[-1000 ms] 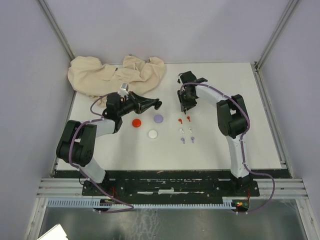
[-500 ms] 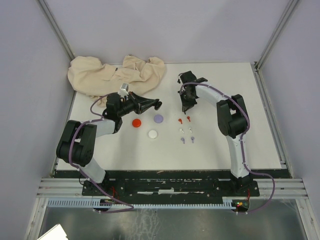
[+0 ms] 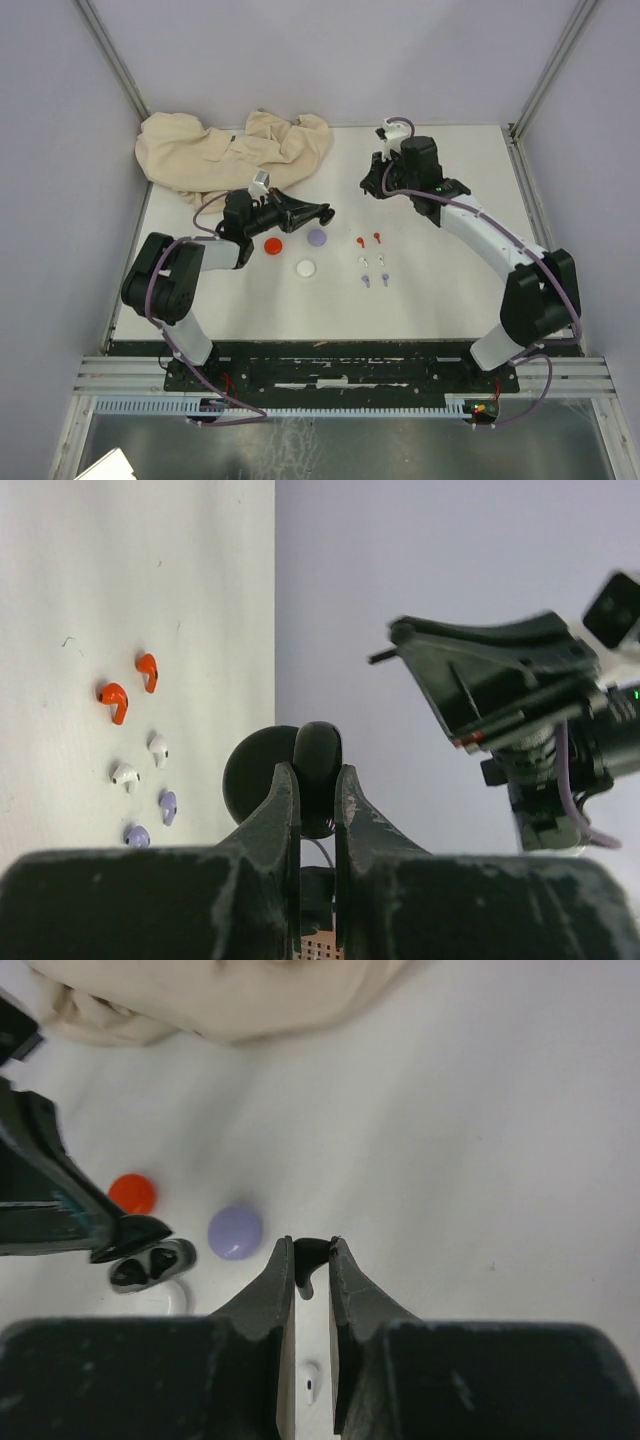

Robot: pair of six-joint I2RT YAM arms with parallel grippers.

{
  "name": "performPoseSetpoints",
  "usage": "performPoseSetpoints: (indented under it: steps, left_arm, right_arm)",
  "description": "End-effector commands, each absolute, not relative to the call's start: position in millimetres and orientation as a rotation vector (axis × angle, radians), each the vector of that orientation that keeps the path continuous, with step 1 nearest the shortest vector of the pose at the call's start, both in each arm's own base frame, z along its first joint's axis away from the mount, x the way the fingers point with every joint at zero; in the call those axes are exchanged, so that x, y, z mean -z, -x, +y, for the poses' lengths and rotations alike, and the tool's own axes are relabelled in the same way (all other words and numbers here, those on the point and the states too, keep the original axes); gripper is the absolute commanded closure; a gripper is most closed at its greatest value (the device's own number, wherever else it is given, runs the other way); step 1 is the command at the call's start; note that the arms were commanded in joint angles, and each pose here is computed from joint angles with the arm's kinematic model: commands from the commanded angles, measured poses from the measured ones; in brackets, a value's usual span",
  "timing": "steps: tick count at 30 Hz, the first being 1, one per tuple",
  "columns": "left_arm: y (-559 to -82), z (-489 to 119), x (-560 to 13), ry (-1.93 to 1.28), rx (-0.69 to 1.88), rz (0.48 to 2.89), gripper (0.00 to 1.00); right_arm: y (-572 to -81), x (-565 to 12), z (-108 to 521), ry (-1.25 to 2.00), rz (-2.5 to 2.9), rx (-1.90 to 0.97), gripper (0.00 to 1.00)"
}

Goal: Insert the wireless bluetooth earbuds into the charging case
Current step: Place the earbud in the charging case.

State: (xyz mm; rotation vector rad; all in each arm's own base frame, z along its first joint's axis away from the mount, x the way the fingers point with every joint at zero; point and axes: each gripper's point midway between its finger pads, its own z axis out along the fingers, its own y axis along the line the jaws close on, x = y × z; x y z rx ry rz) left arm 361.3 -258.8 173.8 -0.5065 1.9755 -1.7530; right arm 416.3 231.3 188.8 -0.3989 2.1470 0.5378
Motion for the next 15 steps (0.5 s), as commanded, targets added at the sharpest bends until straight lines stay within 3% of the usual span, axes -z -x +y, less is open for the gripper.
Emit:
performPoseSetpoints:
  steps: [1, 15]
  left_arm:
    - [-363.4, -265.5, -191.9, 0.498, 1.838, 1.896, 0.97]
    - [-361.1, -273.3, -206.4, 0.491, 1.928, 1.853, 0.97]
  right_arm:
    - [-410.4, -256.0, 258.9, 0.497, 1.730, -0.656, 0.99]
    - [-372.8, -253.1, 300.3, 0.690, 1.408, -0.677, 0.98]
